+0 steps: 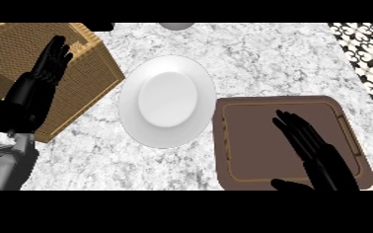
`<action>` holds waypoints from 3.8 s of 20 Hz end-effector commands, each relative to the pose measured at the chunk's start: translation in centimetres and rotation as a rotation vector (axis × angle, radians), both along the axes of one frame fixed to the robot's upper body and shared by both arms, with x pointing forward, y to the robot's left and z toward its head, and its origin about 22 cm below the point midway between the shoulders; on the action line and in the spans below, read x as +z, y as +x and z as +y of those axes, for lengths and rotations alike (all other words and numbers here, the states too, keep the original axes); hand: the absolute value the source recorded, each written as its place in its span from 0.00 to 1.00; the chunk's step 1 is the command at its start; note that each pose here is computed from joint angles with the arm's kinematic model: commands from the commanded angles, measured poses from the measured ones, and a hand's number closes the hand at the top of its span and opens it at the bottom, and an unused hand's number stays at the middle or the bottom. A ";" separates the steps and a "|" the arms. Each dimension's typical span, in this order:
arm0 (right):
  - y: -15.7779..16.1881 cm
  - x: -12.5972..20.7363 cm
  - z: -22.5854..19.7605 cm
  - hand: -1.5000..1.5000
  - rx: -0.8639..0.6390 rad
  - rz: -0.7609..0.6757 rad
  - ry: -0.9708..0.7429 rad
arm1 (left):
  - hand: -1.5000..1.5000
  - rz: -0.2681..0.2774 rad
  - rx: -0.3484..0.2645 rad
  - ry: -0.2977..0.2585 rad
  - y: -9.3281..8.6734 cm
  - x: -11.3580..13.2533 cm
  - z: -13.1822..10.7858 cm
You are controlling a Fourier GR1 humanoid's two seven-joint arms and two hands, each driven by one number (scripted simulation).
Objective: Pick the bell pepper from the tray and place it in the plate
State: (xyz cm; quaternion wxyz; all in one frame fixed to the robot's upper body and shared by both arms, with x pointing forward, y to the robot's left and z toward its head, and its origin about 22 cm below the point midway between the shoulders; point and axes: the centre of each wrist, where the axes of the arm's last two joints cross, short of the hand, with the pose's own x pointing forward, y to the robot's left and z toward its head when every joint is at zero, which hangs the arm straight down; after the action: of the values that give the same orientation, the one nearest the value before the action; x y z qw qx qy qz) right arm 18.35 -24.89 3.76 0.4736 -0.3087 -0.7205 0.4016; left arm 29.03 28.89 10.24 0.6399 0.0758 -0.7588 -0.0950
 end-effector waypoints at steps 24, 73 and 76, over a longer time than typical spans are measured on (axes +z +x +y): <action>1.5 5.4 3.6 0.00 -0.474 0.526 -0.686 | 0.50 0.011 -0.037 -0.018 1.0 -0.7 -1.8; -5.4 6.2 1.8 1.00 -0.625 0.165 -0.165 | 0.50 -0.015 -0.018 -0.011 0.7 -1.3 0.2; -5.4 7.4 4.4 1.00 -0.522 0.065 -0.026 | 0.50 -0.014 -0.028 -0.013 0.0 -0.7 -0.4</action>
State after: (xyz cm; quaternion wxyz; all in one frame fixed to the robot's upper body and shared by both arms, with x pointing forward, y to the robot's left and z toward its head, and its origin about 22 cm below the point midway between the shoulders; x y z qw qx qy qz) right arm 13.58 -22.60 8.78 0.6068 -0.5146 -0.5169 0.3159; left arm 29.42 28.71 9.79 0.6355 0.0660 -0.7629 -0.0986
